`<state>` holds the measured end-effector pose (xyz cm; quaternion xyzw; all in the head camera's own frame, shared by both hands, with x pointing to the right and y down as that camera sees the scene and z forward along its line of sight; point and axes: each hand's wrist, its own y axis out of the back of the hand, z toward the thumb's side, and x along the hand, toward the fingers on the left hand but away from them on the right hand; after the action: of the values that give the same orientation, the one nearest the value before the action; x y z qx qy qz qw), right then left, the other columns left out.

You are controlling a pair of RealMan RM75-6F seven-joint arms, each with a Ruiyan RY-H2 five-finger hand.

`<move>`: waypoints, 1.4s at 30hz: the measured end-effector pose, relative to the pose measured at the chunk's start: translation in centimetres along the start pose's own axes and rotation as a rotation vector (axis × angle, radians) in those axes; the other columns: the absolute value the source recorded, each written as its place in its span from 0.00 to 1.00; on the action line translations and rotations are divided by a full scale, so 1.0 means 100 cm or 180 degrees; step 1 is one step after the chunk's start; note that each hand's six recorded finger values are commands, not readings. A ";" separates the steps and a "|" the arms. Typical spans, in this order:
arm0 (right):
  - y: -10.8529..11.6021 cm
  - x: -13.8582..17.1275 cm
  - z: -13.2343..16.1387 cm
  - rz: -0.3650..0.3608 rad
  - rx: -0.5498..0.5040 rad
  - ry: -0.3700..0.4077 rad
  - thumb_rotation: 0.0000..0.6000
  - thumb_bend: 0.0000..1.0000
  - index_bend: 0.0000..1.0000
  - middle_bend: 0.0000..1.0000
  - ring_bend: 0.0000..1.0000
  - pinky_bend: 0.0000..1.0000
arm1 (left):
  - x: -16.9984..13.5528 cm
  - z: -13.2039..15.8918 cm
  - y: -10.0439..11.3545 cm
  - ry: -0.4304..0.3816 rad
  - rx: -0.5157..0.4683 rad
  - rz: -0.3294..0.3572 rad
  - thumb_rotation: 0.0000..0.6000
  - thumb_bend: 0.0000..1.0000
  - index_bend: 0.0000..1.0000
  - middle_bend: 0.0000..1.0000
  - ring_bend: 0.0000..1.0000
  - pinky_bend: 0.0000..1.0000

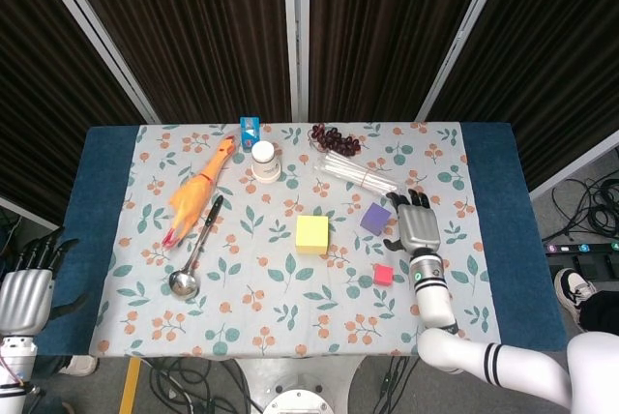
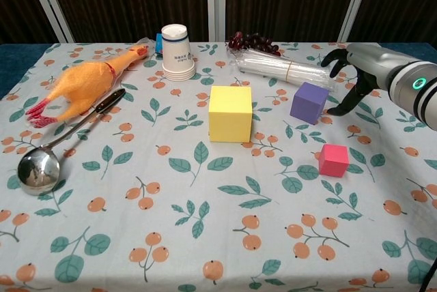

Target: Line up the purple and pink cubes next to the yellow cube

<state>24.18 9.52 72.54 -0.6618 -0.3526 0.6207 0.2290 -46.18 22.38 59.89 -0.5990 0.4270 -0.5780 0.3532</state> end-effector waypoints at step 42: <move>-0.010 -0.039 0.003 0.0158 0.0192 -0.0215 1.00 0.18 0.30 0.24 0.07 0.00 | 0.000 -0.005 -0.003 0.0062 0.0025 -0.0060 1.00 0.02 0.24 0.17 0.12 0.12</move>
<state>23.76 7.19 75.83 -0.6418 -0.3247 0.6585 0.2213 -46.67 22.53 60.23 -0.5960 0.4224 -0.5888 0.3459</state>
